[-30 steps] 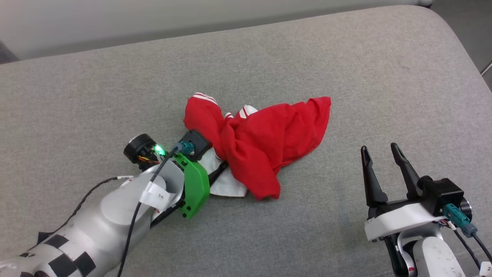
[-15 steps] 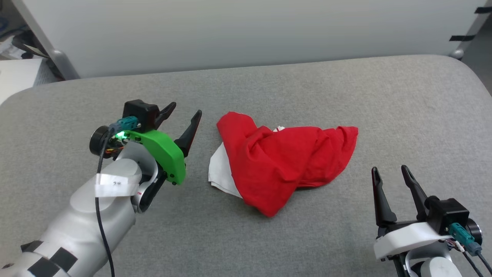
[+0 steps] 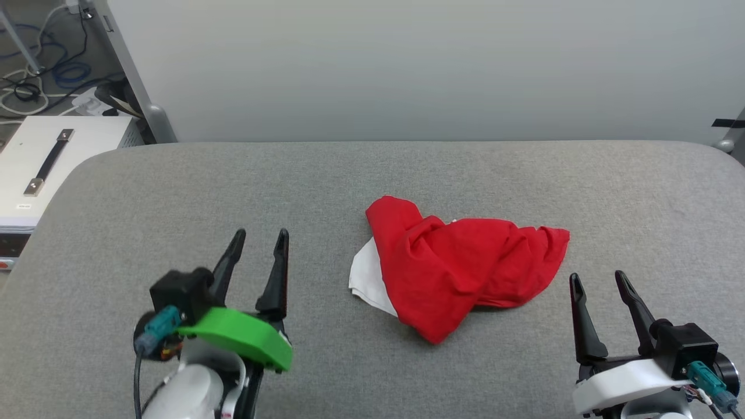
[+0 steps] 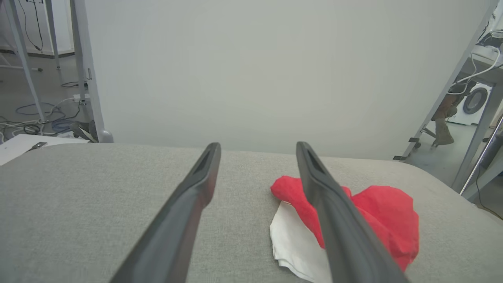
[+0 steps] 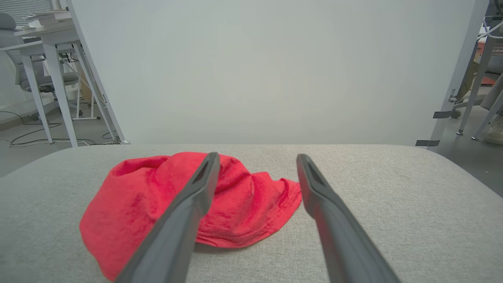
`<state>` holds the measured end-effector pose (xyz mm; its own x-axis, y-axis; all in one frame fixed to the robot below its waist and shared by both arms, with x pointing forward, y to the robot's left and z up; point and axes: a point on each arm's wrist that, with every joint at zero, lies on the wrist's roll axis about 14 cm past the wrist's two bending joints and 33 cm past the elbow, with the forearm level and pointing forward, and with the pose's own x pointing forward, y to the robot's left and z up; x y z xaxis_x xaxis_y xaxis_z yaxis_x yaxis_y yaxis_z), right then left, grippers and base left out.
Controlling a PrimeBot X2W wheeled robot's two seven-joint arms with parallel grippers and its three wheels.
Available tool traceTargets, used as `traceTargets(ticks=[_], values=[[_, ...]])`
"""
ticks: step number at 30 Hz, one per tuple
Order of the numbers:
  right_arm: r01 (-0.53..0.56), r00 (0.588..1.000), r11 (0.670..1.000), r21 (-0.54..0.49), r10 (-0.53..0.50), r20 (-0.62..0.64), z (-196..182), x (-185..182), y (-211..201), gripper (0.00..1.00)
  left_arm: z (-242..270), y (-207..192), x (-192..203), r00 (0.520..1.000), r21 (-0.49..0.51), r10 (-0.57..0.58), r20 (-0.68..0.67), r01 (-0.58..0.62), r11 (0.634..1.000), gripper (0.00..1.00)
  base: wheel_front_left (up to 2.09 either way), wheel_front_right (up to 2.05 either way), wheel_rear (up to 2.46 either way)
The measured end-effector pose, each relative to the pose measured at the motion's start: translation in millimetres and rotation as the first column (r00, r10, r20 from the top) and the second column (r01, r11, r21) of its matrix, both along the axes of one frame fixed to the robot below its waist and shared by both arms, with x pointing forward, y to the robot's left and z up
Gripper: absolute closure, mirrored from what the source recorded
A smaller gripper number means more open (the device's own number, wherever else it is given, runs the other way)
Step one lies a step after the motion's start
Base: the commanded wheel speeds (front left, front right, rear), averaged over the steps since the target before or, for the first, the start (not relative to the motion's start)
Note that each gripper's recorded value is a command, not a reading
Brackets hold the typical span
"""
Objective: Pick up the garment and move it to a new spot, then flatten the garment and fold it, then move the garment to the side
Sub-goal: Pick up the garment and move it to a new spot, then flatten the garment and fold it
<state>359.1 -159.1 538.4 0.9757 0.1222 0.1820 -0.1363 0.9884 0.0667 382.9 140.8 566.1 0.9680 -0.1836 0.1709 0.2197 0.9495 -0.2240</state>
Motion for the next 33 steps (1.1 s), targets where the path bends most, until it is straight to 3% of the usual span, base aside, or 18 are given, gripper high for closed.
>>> traceTargets(ticks=[9, 21, 26, 29, 33], values=[[-0.003, 1.0, 1.0, 0.0, 0.003, 0.003, 0.3, -8.2, 1.0, 0.0, -36.6, -6.3, -30.9, 0.998, -0.01, 0.004, -0.065, -0.005, 1.0, 0.0, 0.0, 0.0, 0.0], [0.003, 1.0, 1.0, 0.003, -0.003, -0.009, -3.5, -9.9, -0.9, 0.0, -56.4, -18.2, -26.7, 0.992, -0.002, -0.045, -0.114, 0.045, 0.999, 0.0, 0.0, 0.0, 0.0], [0.012, 0.999, 1.0, 0.002, -0.012, -0.035, -11.9, -4.8, -3.6, 0.0, -66.1, -33.7, -6.4, 0.968, 0.066, -0.125, -0.218, 0.142, 0.988, 0.0, 0.0, 0.0, 0.0], [0.022, 0.998, 1.0, -0.001, -0.022, -0.059, -19.4, 0.1, -6.8, 0.0, -76.2, -44.6, 12.2, 0.923, 0.117, -0.163, -0.349, 0.216, 0.969, 0.0, 0.0, 0.0, 0.0], [0.021, 0.996, 1.0, -0.01, -0.022, -0.084, -28.0, 9.0, -6.8, 0.0, -102.6, -51.0, 26.4, 0.815, 0.152, -0.158, -0.558, 0.287, 0.946, 0.0, 0.0, 0.0, 0.0]])
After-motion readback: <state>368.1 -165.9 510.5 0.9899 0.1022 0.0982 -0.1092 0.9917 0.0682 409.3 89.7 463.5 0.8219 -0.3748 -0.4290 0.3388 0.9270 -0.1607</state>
